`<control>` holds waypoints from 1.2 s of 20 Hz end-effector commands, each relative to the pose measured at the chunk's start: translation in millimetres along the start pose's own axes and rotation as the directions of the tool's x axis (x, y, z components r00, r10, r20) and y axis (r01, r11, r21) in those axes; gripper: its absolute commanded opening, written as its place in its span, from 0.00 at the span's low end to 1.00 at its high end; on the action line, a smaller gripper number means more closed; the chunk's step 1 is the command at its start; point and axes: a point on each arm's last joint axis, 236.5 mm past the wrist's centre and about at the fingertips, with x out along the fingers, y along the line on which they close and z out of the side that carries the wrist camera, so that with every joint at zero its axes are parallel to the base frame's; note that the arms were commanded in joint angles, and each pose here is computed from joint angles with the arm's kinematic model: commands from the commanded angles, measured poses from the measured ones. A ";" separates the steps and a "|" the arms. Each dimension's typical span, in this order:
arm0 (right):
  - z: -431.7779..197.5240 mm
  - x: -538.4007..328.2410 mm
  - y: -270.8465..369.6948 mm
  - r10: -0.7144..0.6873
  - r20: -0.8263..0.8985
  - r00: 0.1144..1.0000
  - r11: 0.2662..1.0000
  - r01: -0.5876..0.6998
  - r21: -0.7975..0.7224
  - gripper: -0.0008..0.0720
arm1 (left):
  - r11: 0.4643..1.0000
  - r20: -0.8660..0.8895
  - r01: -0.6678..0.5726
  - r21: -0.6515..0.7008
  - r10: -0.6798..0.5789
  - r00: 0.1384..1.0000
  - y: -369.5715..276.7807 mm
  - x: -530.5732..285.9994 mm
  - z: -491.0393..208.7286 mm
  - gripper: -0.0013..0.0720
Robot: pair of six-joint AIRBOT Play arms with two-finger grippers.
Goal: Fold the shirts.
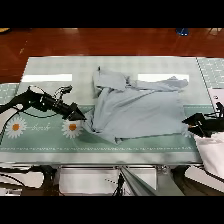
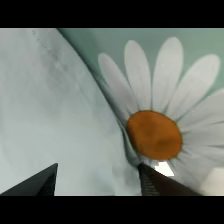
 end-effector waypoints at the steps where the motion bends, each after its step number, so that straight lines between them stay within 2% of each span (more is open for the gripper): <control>1: 10.6 14.1 -0.7 -0.099 0.036 0.994 0.994 0.100 -0.036 0.54 | 0.999 0.022 0.028 0.019 -0.028 0.999 -6.7 -0.8 5.1 0.05; 2: 9.9 16.5 8.5 -0.077 0.032 0.997 0.996 0.078 -0.046 0.24 | 0.999 0.028 0.032 0.022 -0.032 0.999 -8.4 -1.9 7.2 0.05; 3: 9.4 15.9 21.3 -0.039 0.025 0.999 0.997 0.040 -0.063 0.04 | 0.999 0.038 0.028 0.037 -0.030 0.999 -10.2 -5.2 10.9 0.05; 5: 14.0 -1.0 64.1 0.078 0.029 0.997 0.979 -0.071 -0.191 0.03 | 0.994 0.097 0.006 0.107 -0.017 0.995 -24.0 -24.5 29.0 0.05; 7: 33.1 -43.7 114.4 0.172 0.121 0.978 0.941 -0.127 -0.315 0.03 | 0.972 0.214 -0.041 0.231 -0.010 0.977 -61.2 -64.3 55.5 0.05; 9: 53.0 -113.4 177.8 0.286 0.283 0.915 0.877 -0.131 -0.462 0.03 | 0.907 0.379 -0.104 0.407 -0.064 0.923 -135.5 -125.5 75.9 0.05; 10: 55.4 -154.6 212.1 0.353 0.360 0.864 0.835 -0.117 -0.537 0.03 | 0.852 0.455 -0.155 0.500 -0.106 0.884 -181.7 -159.0 76.5 0.05; 12: 40.1 -250.3 282.0 0.497 0.496 0.713 0.734 -0.040 -0.678 0.03 | 0.682 0.603 -0.338 0.648 -0.189 0.775 -283.1 -228.9 52.5 0.05; 14: 5.9 -348.1 330.8 0.595 0.619 0.512 0.676 0.097 -0.730 0.03 | 0.486 0.721 -0.551 0.678 -0.297 0.626 -379.1 -288.6 0.0 0.05; 15: -14.6 -392.4 345.1 0.627 0.666 0.404 0.670 0.158 -0.726 0.03 | 0.420 0.782 -0.660 0.623 -0.334 0.526 -415.7 -316.1 -30.2 0.05; 16: -35.8 -433.5 351.8 0.636 0.713 0.295 0.683 0.216 -0.698 0.03 | 0.401 0.837 -0.740 0.540 -0.350 0.421 -439.3 -340.8 -56.7 0.05; 18: -71.4 -483.0 347.7 0.600 0.782 0.170 0.729 0.286 -0.622 0.03 | 0.475 0.921 -0.807 0.351 -0.331 0.206 -458.6 -382.9 -107.0 0.05; 19: -88.0 -492.8 344.5 0.585 0.797 0.151 0.740 0.302 -0.601 0.03 | 0.489 0.939 -0.822 0.291 -0.312 0.147 -457.6 -390.6 -126.5 0.05; 21: -114.0 -495.6 336.8 0.556 0.815 0.163 0.737 0.355 -0.575 0.03 | 0.493 0.958 -0.840 0.226 -0.268 0.100 -449.1 -388.8 -159.8 0.05; 24: -133.9 -495.5 314.0 0.472 0.864 0.174 0.747 0.441 -0.497 0.03 | 0.485 0.983 -0.861 0.150 -0.169 0.076 -425.9 -379.2 -195.0 0.05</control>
